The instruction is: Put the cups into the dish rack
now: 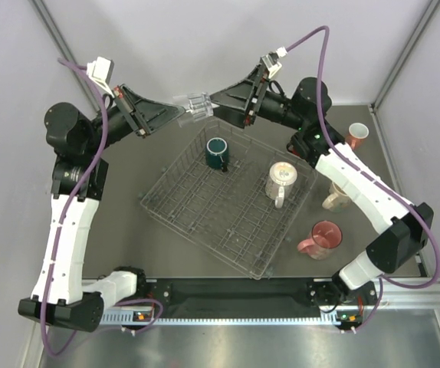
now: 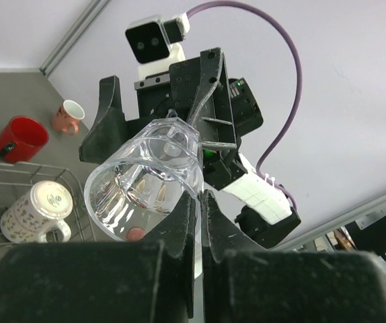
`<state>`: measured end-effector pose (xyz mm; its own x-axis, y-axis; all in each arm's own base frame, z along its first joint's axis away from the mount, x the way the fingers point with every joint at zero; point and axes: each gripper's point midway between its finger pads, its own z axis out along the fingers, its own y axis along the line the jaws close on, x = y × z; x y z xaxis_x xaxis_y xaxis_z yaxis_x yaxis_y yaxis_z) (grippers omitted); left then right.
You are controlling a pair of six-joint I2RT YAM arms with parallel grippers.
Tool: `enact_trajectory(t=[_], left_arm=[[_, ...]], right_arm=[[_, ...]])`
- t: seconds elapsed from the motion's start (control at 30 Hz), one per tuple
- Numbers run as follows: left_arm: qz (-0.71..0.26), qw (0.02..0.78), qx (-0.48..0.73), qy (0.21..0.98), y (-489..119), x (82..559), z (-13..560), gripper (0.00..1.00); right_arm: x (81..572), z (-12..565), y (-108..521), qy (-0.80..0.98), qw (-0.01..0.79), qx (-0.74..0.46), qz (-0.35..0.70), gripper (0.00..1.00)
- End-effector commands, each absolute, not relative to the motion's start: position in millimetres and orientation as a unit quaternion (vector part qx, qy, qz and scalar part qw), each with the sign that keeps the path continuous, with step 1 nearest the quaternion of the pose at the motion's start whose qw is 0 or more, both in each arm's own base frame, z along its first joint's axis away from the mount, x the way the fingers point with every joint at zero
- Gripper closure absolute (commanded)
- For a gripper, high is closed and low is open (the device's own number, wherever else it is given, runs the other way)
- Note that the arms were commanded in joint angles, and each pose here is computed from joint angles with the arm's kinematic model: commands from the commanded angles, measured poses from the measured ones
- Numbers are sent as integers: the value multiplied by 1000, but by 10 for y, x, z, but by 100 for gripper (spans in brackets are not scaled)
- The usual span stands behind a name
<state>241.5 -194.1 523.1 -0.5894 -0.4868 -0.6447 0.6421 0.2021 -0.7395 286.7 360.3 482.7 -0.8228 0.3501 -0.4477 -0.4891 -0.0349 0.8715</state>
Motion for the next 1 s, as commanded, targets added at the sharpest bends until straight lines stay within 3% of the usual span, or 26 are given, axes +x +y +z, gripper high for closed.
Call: enact_trajectory(t=[0.0, 0.53, 0.97], left_arm=[[-628, 470, 81, 615, -1959, 2371, 5390, 100], [-597, 542, 31, 591, -1771, 2354, 5603, 100], [-562, 588, -21, 581, -1577, 2368, 5583, 100]], right_arm=[[2593, 5396, 3566, 559, 323, -63, 761, 2], [2733, 5334, 3393, 571, 360, 37, 737, 0], [2629, 5469, 3901, 575, 332, 43, 747, 3]])
